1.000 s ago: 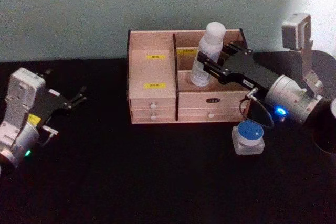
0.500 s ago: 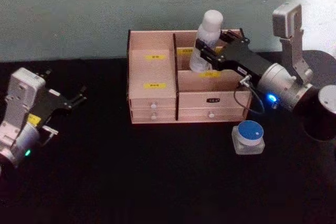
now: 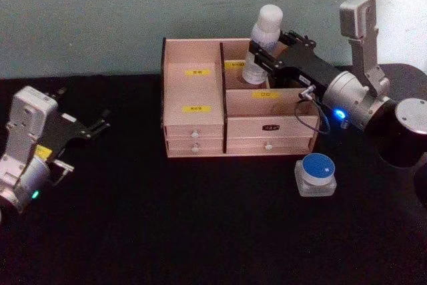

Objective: Pick up the facial cleanser and watermelon frost from the table and place them into the tiered storage box.

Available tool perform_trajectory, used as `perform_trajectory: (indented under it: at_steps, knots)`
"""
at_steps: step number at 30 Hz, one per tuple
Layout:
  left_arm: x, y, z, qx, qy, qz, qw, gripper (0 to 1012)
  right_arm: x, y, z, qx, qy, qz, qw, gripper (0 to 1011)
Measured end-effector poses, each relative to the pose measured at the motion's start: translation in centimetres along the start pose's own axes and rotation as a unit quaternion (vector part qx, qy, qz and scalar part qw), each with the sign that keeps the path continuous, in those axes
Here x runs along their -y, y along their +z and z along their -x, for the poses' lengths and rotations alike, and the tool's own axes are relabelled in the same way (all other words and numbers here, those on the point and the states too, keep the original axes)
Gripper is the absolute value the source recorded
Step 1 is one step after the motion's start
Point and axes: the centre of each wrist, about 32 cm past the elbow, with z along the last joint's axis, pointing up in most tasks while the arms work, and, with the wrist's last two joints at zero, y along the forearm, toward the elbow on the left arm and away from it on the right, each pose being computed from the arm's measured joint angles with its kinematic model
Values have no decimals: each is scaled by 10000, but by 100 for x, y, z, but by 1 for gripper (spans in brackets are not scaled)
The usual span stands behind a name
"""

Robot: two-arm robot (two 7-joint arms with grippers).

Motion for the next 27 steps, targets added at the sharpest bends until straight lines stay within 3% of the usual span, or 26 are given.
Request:
perform_trajectory:
  at_steps: [8,27]
  knots:
    - [0,0,0,0,0,0,10000,1001,-68,-46,-54,-34,-45,89,9999,592]
    - [0,0,0,0,0,0,10000,1001,-165,-160,-61,-137,42,365,9992,593]
